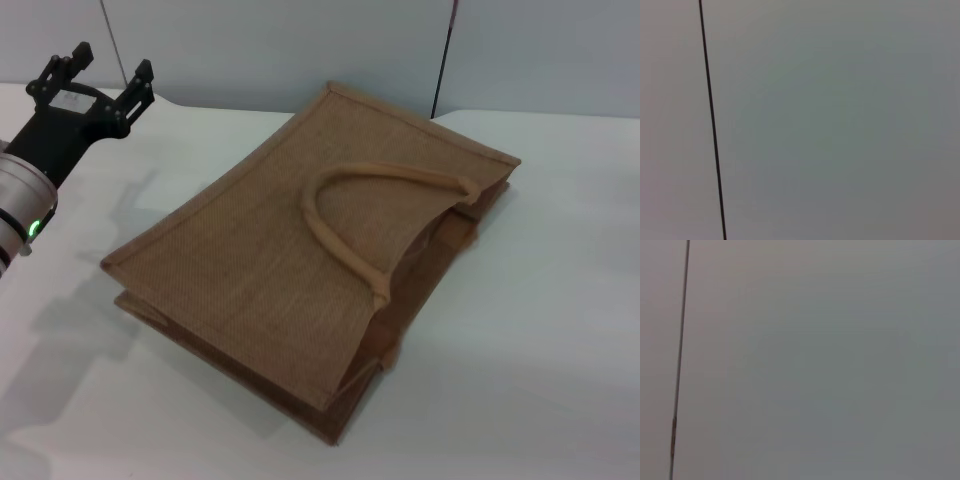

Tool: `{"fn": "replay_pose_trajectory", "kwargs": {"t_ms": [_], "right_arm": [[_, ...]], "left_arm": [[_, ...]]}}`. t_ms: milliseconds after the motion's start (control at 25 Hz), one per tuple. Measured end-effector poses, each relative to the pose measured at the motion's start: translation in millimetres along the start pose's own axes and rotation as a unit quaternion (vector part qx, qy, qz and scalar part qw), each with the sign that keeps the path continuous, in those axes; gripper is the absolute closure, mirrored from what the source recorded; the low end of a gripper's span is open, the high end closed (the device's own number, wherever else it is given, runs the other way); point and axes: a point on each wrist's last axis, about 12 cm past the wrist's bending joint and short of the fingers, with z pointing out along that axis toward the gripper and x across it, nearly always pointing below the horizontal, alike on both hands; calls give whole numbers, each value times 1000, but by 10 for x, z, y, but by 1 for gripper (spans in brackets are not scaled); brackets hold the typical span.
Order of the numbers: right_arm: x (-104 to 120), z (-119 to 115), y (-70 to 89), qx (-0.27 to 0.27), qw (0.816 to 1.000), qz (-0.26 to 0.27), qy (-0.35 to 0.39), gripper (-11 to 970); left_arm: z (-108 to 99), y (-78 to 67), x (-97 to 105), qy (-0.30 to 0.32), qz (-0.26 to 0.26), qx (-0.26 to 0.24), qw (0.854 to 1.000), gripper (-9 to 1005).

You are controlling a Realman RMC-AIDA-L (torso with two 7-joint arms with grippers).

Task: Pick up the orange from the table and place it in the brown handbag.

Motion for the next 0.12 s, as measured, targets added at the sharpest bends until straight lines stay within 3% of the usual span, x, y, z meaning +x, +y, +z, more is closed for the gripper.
{"fn": "replay_pose_trajectory", "kwargs": {"t_ms": [120], "right_arm": [[0,1,0,0,1000,1,0,200]], "left_arm": [[0,-2,1,0,0,0,1000,211]]}}
